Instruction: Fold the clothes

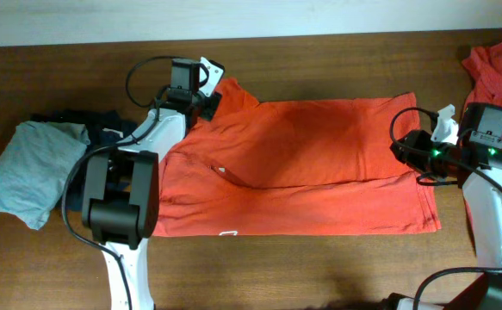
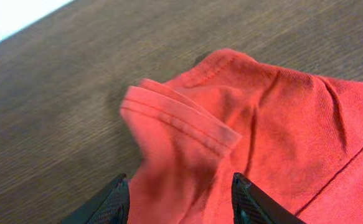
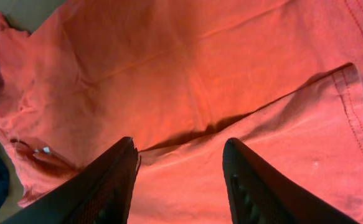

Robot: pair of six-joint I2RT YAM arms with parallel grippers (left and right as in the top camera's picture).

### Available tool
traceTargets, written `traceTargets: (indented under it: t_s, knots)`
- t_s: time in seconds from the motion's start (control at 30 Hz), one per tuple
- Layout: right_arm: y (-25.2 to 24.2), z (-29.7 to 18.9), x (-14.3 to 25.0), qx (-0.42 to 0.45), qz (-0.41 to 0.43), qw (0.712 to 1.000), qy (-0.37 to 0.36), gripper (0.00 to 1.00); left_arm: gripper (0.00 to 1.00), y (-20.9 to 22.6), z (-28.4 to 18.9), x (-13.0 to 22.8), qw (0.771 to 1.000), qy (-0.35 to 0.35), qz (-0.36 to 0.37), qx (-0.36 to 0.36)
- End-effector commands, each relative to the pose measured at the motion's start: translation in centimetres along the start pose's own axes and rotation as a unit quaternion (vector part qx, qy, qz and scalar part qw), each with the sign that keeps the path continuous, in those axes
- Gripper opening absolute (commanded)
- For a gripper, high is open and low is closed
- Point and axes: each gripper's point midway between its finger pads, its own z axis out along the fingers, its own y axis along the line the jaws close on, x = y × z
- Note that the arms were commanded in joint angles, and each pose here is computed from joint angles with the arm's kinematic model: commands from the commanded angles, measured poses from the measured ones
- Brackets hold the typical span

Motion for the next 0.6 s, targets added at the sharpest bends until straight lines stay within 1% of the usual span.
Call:
traceTargets:
  t_s: [0.0,0.2,0.33,0.47,0.57]
  knots:
    - [0.2,0.0,-0.5,0.003,-0.012,1.000,-0.004,0.48,0.53,-0.8,1.4,1.0,1.000,0.013,0.011,0.005]
    - [0.2,0.0,-0.5,0.003,-0.012,1.000,-0.004,0.48,0.52,-0.8,1.9,1.4,1.000,0.013,0.012,0.002]
    - [0.2,0.0,-0.5,0.003,-0.012,1.000,-0.004,0.48,0.41,0.3,1.9,0.4,1.000,-0.004,0.012,-0.027]
    - [0.2,0.0,-0.5,0.003,-0.012,1.000,-0.003,0.48,0.27,1.2,1.8,-0.5,0.998,-0.021,0.011,-0.050]
    - [0.2,0.0,-0.4,0.003,-0.011,1.000,-0.002,0.48,0.18,1.8,1.7,-1.0,0.997,-0.029,0.011,-0.067]
